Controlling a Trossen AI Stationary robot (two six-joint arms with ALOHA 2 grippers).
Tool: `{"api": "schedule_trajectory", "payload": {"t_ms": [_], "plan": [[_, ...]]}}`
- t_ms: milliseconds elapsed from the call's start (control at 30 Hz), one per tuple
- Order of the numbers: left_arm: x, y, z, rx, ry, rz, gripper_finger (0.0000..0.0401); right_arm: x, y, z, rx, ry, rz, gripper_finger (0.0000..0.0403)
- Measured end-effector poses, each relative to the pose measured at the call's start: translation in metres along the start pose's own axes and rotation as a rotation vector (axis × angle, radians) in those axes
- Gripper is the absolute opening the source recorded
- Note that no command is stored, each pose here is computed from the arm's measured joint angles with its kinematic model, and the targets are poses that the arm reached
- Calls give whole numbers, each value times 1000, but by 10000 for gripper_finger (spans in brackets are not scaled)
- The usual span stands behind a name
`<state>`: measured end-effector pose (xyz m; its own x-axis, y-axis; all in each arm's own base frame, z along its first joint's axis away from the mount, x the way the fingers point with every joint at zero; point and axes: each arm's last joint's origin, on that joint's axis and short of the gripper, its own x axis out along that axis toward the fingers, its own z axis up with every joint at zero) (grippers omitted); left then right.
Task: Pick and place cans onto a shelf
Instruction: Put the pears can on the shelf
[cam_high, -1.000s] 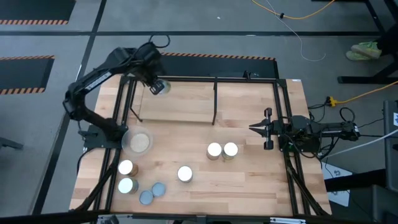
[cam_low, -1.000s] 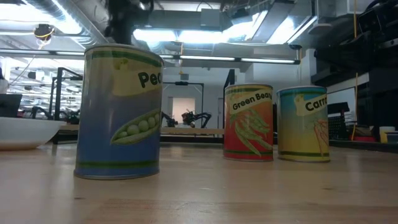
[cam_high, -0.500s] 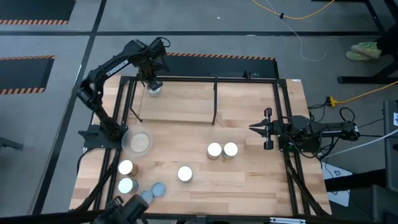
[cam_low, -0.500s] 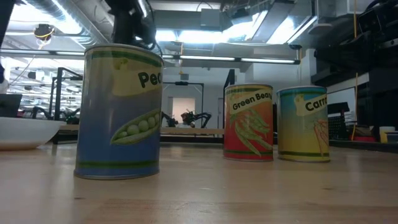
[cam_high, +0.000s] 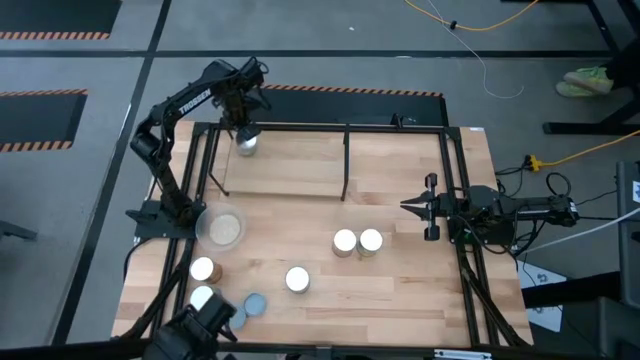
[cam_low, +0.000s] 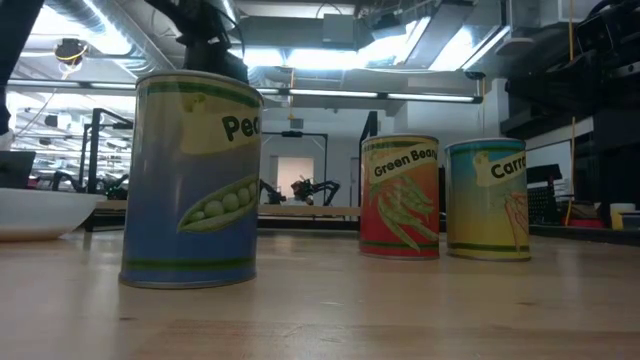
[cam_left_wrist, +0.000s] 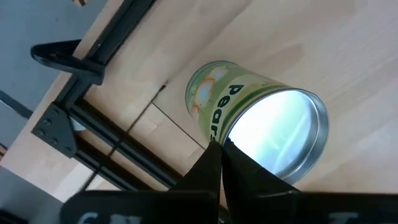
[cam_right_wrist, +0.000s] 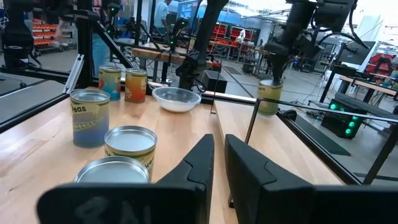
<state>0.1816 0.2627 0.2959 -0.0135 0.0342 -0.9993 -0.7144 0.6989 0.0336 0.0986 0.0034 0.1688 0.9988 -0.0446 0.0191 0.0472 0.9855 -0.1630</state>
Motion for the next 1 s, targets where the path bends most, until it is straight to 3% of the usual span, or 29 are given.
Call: {"api": "schedule_trajectory", "payload": {"t_ms": [467,1000], "plan": [[0,0,2,-6,-18,7,0,0,0,0,0,0,0,45],[0,1,3,-7,-35,16,36,0,0,0,0,0,0,45]]}}
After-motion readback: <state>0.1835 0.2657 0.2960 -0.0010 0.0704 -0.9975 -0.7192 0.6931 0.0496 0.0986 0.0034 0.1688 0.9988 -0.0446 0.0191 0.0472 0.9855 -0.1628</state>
